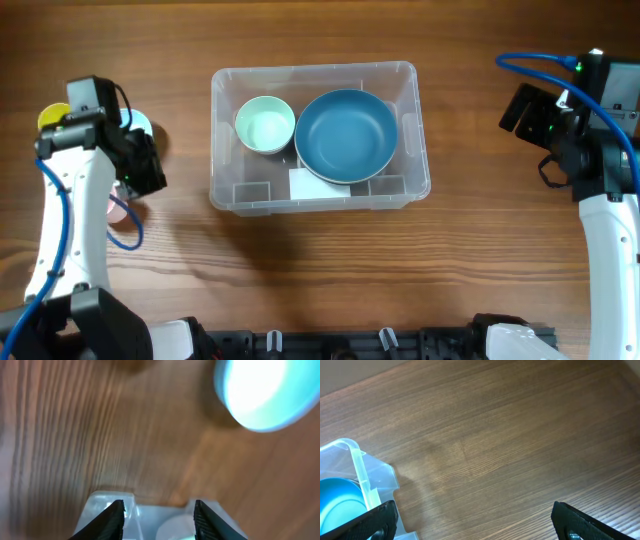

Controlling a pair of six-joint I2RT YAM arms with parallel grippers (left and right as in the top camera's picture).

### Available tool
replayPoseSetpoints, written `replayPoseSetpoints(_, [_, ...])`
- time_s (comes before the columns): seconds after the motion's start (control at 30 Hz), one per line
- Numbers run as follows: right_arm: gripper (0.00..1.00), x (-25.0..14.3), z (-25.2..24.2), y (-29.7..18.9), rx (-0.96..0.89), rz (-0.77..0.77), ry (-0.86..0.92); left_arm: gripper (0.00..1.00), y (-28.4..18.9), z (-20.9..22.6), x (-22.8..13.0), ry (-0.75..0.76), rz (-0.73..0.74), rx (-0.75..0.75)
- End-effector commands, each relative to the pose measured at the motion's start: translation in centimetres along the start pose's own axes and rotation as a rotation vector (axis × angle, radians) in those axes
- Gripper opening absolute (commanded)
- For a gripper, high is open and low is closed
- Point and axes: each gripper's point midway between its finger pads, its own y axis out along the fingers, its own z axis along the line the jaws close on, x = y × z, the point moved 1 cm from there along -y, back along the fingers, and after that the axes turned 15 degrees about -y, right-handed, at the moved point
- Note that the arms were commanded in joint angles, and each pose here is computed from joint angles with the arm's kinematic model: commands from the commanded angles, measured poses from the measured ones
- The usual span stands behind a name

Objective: Pack container
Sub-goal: 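Move the left gripper to the light blue cup and pinch its rim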

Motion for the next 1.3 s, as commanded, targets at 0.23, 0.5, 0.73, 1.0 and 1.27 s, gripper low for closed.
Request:
replayPoseSetpoints(0.23, [0.99, 0.3, -0.4, 0.0, -0.019, -0.003, 0.017, 0.52, 2.3, -2.2, 3.3, -0.190, -0.175, -0.150])
replayPoseSetpoints(0.5, [1.00, 0.3, -0.4, 0.0, -0.019, -0.003, 0.017, 0.54, 4.8, -3.1, 3.4, -0.229, -0.204, -0.142])
replayPoseSetpoints(0.73, [1.00, 0.3, -0.4, 0.0, -0.019, -0.003, 0.017, 0.54, 7.6, -4.3, 3.0, -0.230, -0.202, -0.140])
replayPoseSetpoints(1.0, [1.00, 0.3, -0.4, 0.0, -0.019, -0.003, 0.017, 0.50, 8.8, -5.8, 2.7, -0.233, -0.188, -0.187])
replayPoseSetpoints(1.27, [1.00, 0.3, -0.4, 0.0, -0.019, -0.003, 0.017, 0.43, 8.7, -7.1, 3.3, -0.208, -0.235, -0.250])
